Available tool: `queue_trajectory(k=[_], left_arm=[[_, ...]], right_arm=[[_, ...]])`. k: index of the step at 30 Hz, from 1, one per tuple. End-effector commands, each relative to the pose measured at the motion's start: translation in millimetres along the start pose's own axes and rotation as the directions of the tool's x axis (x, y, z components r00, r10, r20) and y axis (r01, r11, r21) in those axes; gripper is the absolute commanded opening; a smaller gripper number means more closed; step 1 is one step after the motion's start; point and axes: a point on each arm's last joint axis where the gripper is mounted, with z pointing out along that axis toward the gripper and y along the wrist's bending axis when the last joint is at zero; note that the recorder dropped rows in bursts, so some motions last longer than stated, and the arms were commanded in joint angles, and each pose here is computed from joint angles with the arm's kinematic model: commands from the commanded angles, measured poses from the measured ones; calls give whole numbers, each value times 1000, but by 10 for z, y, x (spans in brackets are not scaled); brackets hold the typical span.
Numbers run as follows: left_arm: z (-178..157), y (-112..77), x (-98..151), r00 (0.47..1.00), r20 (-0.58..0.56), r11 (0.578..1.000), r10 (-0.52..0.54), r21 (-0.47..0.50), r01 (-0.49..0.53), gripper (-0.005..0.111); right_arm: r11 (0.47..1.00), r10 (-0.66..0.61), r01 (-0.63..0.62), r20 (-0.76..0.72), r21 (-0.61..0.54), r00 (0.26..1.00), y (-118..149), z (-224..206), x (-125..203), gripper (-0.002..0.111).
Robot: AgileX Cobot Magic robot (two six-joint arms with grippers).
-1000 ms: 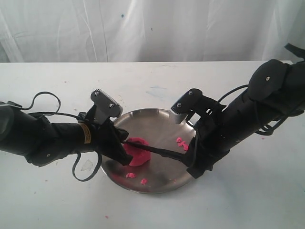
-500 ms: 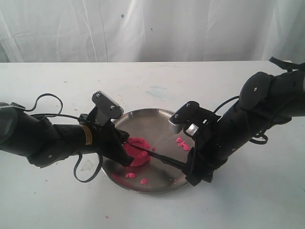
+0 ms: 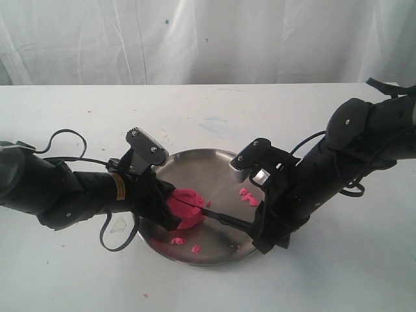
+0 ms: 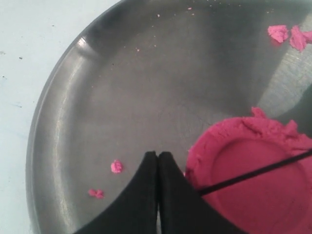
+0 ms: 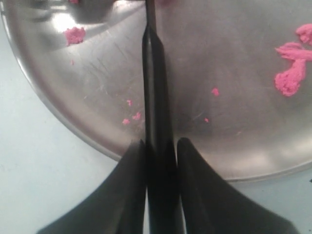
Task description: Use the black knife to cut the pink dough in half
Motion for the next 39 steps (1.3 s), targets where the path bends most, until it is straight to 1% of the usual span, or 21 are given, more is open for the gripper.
queue_trajectory(k=[1,4,8,12,15,20,25,27,30,32,34,36,39], left_arm=[[17,-42,171,994,-110,1000,25,13,-23,0],[18,-43,166,994,-104,1000,26,14,-25,0],[20,-47,144,995,-80,998,58,20,-57,0],[-13,-33,78,999,-44,1000,30,4,-30,0],[-61,-20,13,999,-21,999,46,-7,-46,0],[-191,17,-149,996,37,996,80,-45,-78,0],[-395,43,-358,986,107,989,128,-82,-120,0],[-482,52,-423,984,117,988,132,-92,-122,0],[-601,65,-452,989,71,987,132,-103,-125,0],[-643,74,-402,992,-10,987,124,-103,-124,0],[-660,80,-303,987,-123,988,106,-98,-119,0],[-643,79,-227,980,-183,990,81,-95,-100,0],[-592,73,-199,983,-174,993,55,-93,-72,0]], right_arm=[[1000,27,-27,10,13,1000,-15,20,3,0],[1000,27,-27,10,13,1000,-15,20,3,0],[999,29,-29,10,13,1000,-15,20,3,0],[999,32,-32,12,12,999,-14,20,1,0],[999,32,-32,12,12,999,-14,20,1,0],[999,34,-34,13,11,999,-13,20,0,0],[999,36,-36,14,11,999,-13,20,-1,0],[999,36,-36,14,11,999,-13,20,-1,0],[999,37,-37,15,10,999,-12,20,-2,0],[999,49,-49,25,11,998,-13,20,-10,0],[998,59,-59,32,9,998,-12,19,-17,0],[998,59,-60,36,11,998,-16,17,-24,0],[998,60,-60,31,2,998,-7,17,-19,0]])
